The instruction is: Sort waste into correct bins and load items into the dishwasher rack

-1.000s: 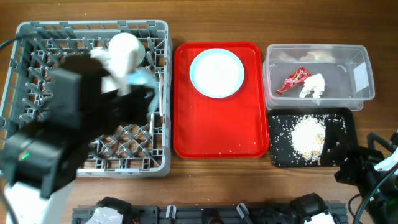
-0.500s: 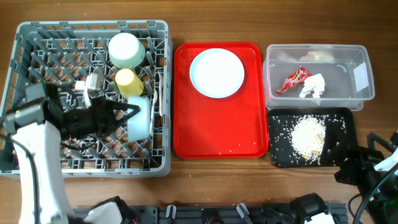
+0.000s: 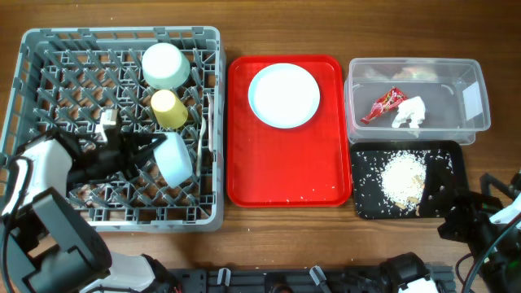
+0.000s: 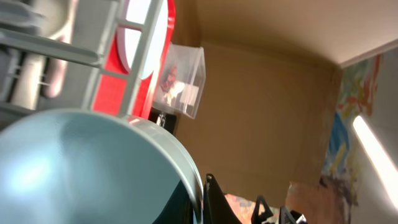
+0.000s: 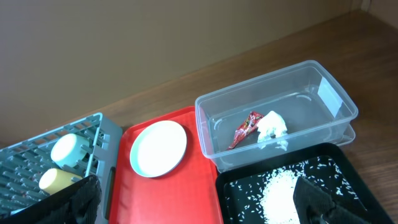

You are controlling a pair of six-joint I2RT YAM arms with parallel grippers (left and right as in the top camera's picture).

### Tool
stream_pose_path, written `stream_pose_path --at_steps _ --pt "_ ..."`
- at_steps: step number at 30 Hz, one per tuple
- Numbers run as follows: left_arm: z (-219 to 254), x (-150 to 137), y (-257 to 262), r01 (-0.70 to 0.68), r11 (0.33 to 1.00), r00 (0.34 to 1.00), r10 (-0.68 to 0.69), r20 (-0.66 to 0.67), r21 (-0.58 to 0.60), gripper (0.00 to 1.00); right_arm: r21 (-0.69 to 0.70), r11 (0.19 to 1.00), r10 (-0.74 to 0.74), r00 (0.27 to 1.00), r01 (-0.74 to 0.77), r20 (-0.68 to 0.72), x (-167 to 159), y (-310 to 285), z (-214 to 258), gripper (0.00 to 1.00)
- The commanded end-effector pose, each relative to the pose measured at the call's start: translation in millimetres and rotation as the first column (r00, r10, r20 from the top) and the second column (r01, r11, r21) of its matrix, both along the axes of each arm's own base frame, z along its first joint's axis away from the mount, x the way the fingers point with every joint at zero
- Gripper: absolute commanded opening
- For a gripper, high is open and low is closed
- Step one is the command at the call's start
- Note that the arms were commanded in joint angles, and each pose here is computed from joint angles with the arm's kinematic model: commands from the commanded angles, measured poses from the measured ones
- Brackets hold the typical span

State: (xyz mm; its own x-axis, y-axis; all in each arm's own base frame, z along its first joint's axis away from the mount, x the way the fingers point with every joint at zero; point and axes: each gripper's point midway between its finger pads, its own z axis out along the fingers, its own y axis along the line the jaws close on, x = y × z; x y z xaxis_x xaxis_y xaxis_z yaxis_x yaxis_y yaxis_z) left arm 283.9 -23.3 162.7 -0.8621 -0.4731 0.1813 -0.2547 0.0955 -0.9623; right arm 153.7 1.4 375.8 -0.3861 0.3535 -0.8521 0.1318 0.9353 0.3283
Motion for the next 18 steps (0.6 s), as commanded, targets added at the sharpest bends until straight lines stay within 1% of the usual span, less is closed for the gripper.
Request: stream_pose_path --at_steps 1,3,4,5,9,13,16,18 --pt "-34 -11 31 -0.011 0.988 0.997 0.023 -0.074 0.156 0.04 0.002 1.000 -0.022 1.000 0.022 0.012 -1 -4 3 1.00" --pt "-48 -22 49 -0.021 0.974 0.990 0.051 -0.130 0.225 0.05 0.002 1.000 -0.022 1.000 0.022 0.012 -1 -4 3 1.00" --pt "-50 -26 55 -0.031 0.972 0.986 0.068 -0.149 0.234 0.59 0.003 1.000 -0.022 1.000 0.022 0.012 -1 -4 3 1.00" --pt "-49 -27 58 -0.046 0.973 0.984 0.083 -0.157 0.226 1.00 0.002 1.000 -0.022 1.000 0.022 0.012 -1 -4 3 1.00" --pt "-39 -32 71 -0.112 0.977 0.964 0.151 -0.217 0.183 1.00 0.003 1.000 -0.022 1.000 0.022 0.012 -1 -4 3 1.00" --pt "-17 -31 78 -0.129 0.974 0.963 0.168 -0.213 0.185 1.00 0.002 1.000 -0.022 1.000 0.022 0.012 -1 -4 3 1.00" --pt "10 -27 79 -0.141 0.971 0.970 0.174 -0.167 0.194 1.00 0.002 1.000 -0.022 1.000 0.022 0.012 -1 -4 3 1.00" --pt "42 -25 78 -0.159 0.958 0.979 0.184 -0.088 0.237 1.00 0.002 1.000 -0.022 1.000 0.022 0.012 -1 -4 3 1.00"
